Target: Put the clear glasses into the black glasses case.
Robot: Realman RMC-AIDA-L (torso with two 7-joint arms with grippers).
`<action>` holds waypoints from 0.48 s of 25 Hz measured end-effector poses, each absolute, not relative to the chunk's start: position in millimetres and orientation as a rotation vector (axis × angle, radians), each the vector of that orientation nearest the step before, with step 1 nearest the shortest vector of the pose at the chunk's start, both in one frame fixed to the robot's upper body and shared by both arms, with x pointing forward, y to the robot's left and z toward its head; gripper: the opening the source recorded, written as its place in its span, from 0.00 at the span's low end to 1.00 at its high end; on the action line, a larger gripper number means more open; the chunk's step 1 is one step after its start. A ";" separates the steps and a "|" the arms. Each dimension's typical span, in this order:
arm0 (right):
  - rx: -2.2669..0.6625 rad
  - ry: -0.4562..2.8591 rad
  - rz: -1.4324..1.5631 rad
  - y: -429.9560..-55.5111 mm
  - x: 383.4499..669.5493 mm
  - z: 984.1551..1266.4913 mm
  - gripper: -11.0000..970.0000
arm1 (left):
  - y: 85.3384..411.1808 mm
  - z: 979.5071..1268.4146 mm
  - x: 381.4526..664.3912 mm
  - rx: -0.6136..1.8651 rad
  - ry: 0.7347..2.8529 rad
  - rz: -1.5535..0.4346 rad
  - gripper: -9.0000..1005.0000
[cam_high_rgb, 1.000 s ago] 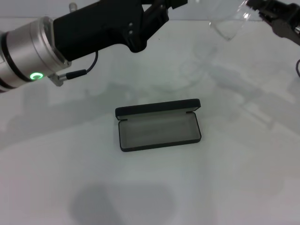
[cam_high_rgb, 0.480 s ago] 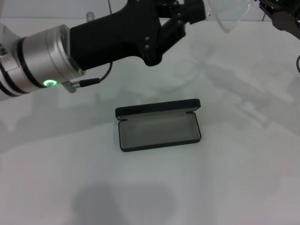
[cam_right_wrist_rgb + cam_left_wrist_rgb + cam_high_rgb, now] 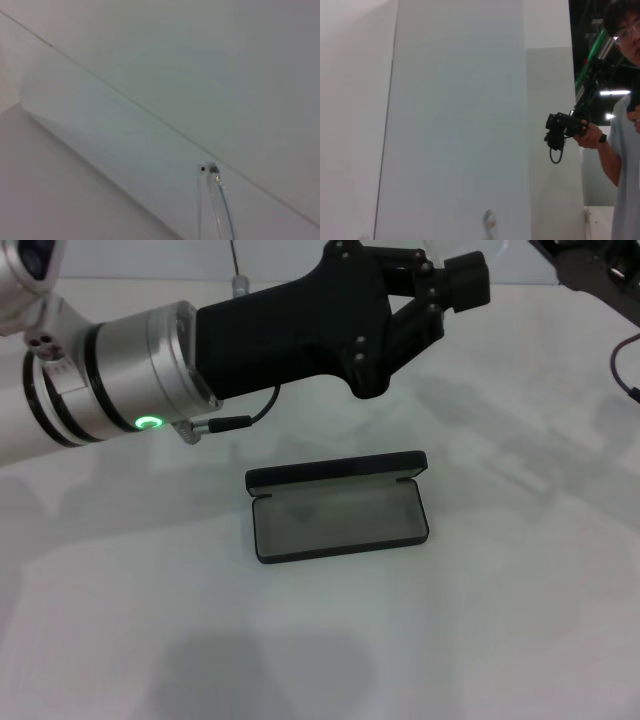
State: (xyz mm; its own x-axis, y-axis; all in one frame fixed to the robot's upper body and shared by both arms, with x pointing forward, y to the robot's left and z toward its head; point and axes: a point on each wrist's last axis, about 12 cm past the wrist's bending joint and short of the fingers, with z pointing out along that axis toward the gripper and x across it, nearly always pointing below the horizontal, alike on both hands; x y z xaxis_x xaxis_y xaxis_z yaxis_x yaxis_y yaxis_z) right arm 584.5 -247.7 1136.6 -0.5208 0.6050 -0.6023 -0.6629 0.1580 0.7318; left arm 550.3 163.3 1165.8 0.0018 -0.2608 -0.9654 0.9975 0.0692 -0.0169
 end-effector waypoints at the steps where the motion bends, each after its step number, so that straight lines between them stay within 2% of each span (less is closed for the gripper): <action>1: -0.068 1.414 1.591 -244.2 585.2 1137.4 0.07 | 162.4 1165.7 550.7 0.961 1.050 -1.278 0.05; 12: -0.194 1.465 1.656 -221.0 584.2 1138.7 0.07 | 160.9 1169.2 554.2 0.949 1.037 -1.272 0.05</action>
State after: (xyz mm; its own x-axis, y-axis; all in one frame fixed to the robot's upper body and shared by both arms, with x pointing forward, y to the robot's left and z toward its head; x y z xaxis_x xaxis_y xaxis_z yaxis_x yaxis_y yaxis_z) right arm 584.2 -221.0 1138.7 -0.5916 0.5024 -0.6306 -0.6871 0.0950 0.7203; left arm 554.2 160.9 1169.2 0.0112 -0.2749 -0.9614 0.9971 0.0750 -0.0098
